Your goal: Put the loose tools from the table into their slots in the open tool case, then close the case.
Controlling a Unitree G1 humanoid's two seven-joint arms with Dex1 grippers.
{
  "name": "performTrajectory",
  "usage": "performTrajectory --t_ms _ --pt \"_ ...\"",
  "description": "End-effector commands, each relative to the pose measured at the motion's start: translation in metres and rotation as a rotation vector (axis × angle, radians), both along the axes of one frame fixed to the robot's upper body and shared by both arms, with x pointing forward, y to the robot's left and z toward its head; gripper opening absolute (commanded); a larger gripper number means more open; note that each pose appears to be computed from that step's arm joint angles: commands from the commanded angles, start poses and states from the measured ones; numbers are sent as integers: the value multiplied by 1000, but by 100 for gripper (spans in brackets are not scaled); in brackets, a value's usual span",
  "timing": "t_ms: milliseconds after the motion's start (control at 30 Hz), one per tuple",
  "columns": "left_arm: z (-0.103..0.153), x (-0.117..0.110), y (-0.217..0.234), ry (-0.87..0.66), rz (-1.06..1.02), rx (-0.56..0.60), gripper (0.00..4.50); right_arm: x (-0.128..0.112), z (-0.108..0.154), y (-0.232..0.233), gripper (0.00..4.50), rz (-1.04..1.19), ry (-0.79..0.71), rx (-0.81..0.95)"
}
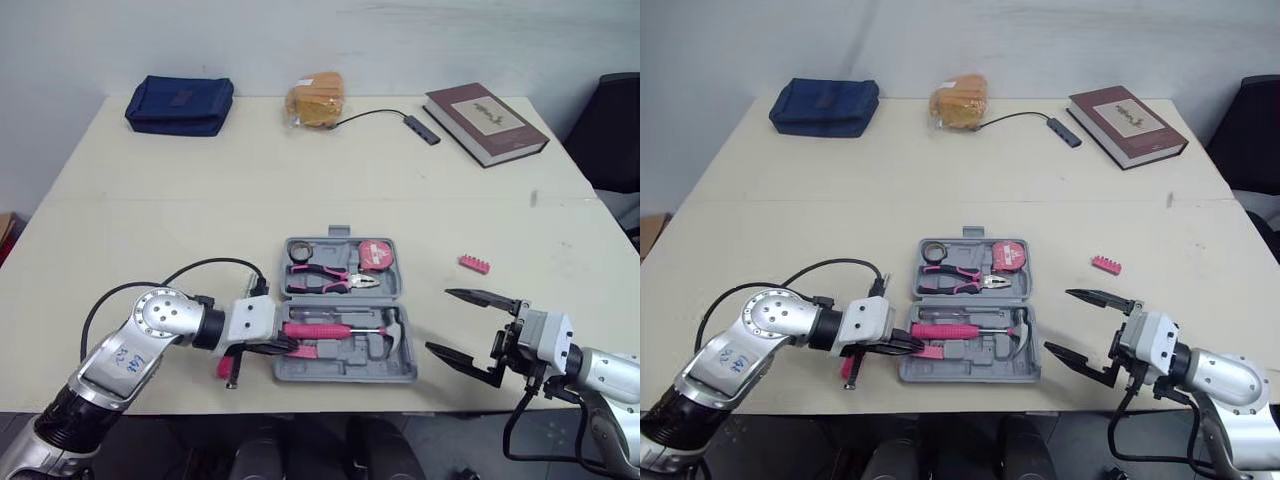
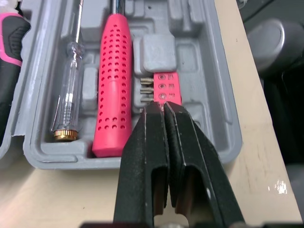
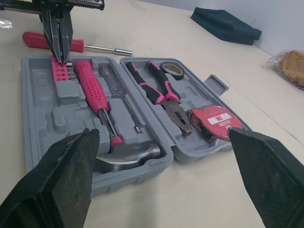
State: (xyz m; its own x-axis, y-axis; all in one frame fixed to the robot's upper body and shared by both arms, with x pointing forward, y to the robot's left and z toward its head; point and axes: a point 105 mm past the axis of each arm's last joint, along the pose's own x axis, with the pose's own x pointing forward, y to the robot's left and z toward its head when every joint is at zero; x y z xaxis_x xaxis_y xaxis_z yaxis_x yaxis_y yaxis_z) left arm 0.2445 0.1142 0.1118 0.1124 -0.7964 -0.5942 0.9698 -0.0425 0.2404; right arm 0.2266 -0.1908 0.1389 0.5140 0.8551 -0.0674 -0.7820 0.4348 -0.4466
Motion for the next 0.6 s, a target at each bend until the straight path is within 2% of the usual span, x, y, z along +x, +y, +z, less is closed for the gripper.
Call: performTrajectory --t_ms 33,300,400,600 --pt "-17 1 6 45 33 80 5 1 10 -1 450 -6 -54 -1" --pt "-49 3 6 96 82 220 5 3 10 -1 450 -15 -67 2" --pt "-55 1 9 122 93 236 5 3 10 0 450 -18 -70 3" --pt "-17 8 -4 55 67 -92 5 5 11 -18 450 -86 -78 -12"
